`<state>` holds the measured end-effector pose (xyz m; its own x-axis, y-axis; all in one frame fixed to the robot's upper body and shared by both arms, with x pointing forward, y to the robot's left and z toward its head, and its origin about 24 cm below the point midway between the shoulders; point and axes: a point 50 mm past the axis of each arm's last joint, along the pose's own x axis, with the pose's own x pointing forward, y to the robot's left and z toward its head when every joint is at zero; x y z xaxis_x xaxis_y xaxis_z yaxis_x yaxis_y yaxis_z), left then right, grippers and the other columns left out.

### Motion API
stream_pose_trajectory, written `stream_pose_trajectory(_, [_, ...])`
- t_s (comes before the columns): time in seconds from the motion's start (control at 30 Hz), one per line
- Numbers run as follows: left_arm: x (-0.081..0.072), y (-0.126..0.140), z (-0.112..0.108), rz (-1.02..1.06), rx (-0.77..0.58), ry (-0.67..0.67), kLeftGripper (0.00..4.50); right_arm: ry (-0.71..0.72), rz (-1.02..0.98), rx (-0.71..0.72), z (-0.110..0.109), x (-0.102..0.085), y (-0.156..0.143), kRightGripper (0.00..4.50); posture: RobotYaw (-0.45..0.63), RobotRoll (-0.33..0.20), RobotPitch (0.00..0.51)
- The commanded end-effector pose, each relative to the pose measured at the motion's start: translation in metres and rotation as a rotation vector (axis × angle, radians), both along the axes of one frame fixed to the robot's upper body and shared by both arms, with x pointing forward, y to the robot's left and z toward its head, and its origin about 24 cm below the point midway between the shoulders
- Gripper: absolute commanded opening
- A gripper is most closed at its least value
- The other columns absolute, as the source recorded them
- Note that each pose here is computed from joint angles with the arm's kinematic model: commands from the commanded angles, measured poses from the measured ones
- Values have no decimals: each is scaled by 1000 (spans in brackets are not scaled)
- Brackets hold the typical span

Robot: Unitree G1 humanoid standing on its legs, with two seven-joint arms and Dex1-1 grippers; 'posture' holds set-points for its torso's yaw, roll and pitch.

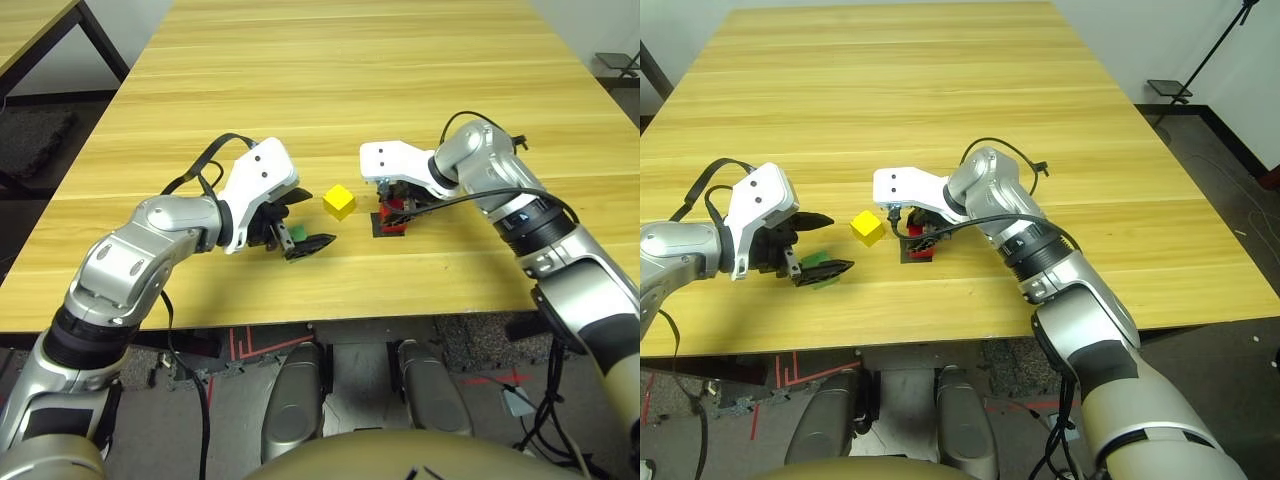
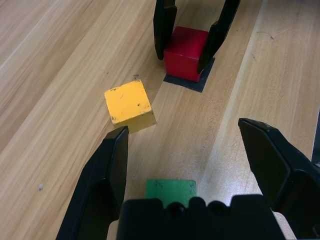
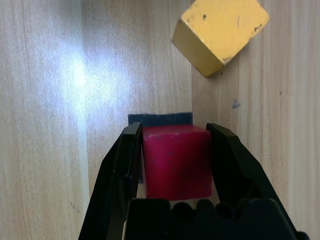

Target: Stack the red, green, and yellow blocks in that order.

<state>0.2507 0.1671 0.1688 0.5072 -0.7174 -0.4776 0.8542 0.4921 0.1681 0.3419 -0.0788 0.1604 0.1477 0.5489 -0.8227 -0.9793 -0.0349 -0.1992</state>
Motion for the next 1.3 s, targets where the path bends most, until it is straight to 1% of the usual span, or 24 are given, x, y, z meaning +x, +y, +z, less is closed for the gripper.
stream_pose_trajectory(0.03, [-4,2,1,16,2,0,4500,5,21,1,0,0,6,2162,509,-214,136])
stream_pose_trajectory(0.3, [-7,5,0,33,3,3,4500,20,31,-5,-3,-1,7,2161,513,-208,138])
stream_pose_trajectory(0.63, [-3,5,-1,21,6,3,4500,20,13,-14,-5,-2,1,2160,481,-200,141])
stream_pose_trajectory(1.0, [-1,5,-1,10,7,5,4500,27,8,-15,-10,-4,-2,2160,472,-194,145])
stream_pose_trajectory(1.07, [-1,5,-1,11,8,6,4500,35,13,-8,-11,-5,-1,2880,473,-190,144])
stream_pose_trajectory(1.1, [-1,5,-1,12,10,7,4500,39,12,10,-11,-6,-1,3064,473,-190,144])
stream_pose_trajectory(1.17, [-2,6,-2,16,14,13,4500,50,32,51,-10,-7,-1,3797,473,-185,140])
stream_pose_trajectory(1.23, [-4,7,-2,19,23,26,4500,64,46,131,1,-5,-7,4474,472,-177,135])
stream_pose_trajectory(1.3, [-6,9,-3,22,42,46,4500,56,77,199,16,-3,-14,4474,469,-173,131])
